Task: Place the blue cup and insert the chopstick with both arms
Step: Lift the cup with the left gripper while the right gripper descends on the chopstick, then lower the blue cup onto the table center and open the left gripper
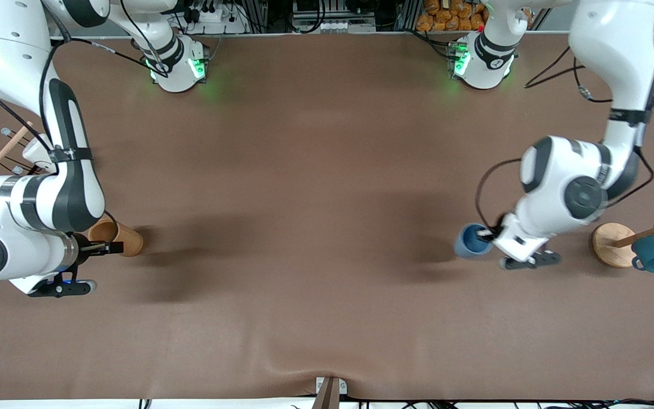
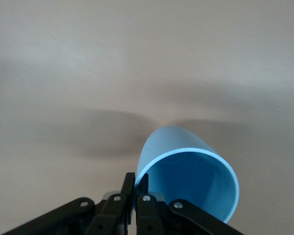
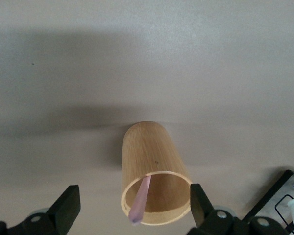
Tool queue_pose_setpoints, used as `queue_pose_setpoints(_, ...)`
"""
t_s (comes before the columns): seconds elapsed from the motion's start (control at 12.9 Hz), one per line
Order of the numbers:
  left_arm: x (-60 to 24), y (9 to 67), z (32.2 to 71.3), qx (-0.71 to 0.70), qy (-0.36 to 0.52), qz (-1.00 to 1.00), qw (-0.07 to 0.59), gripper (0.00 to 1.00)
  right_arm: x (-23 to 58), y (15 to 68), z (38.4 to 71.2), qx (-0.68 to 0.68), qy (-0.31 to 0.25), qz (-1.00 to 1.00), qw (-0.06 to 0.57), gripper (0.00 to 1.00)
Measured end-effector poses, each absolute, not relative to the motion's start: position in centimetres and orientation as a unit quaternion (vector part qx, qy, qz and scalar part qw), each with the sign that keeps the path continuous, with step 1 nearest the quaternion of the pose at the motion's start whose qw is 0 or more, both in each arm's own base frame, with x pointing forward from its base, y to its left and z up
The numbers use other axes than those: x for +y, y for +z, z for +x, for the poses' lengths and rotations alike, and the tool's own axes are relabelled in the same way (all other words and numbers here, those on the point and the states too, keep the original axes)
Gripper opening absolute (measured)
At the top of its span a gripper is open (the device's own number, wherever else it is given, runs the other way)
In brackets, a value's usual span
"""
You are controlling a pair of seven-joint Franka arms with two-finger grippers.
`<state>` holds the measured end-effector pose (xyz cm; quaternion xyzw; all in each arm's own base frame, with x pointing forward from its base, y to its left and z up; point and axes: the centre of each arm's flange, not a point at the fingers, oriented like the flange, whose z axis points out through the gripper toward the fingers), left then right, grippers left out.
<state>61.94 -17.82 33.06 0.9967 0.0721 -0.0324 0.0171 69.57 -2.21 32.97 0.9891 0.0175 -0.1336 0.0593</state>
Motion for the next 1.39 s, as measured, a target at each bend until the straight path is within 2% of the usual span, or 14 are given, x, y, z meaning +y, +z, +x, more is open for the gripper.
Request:
queue_pose_setpoints(0.15, -26.8, 34.0, 58.6, 0.086, -0.032, 0.996, 0.016, 0.05, -2.2, 33.0, 69.6, 0.016, -0.134, 0.989, 0.060, 0.82)
queue_pose_setpoints(0.39, -40.3, 33.6, 51.2, 0.095, -0.026, 0.995, 0.000, 0.05, -2.5, 32.9, 69.7, 0.013, -0.131, 0.990, 0.060, 0.69)
queue_pose_setpoints(0.54, -46.6, 32.5, 47.3, 0.110, -0.028, 0.994, -0.002, 0.05, -2.6, 32.7, 70.0, 0.013, -0.120, 0.991, 0.060, 0.68)
queue_pose_setpoints(0.77, -52.0, 29.1, 43.6, 0.127, -0.039, 0.991, -0.008, 0.05, -2.7, 31.8, 70.4, 0.014, -0.110, 0.992, 0.060, 0.67)
queue_pose_setpoints(1.08, -53.3, 26.4, 43.4, 0.132, -0.036, 0.991, -0.008, 0.08, -2.7, 31.6, 70.4, 0.014, -0.111, 0.992, 0.060, 0.60)
queue_pose_setpoints(1.24, -53.3, 27.9, 44.6, 0.132, -0.018, 0.991, 0.000, 0.29, -2.7, 31.6, 70.3, 0.013, -0.115, 0.991, 0.060, 0.61)
queue_pose_setpoints(1.39, -52.2, 32.6, 47.0, 0.147, 0.012, 0.989, 0.015, 0.52, -2.8, 31.5, 70.2, 0.012, -0.122, 0.991, 0.060, 0.60)
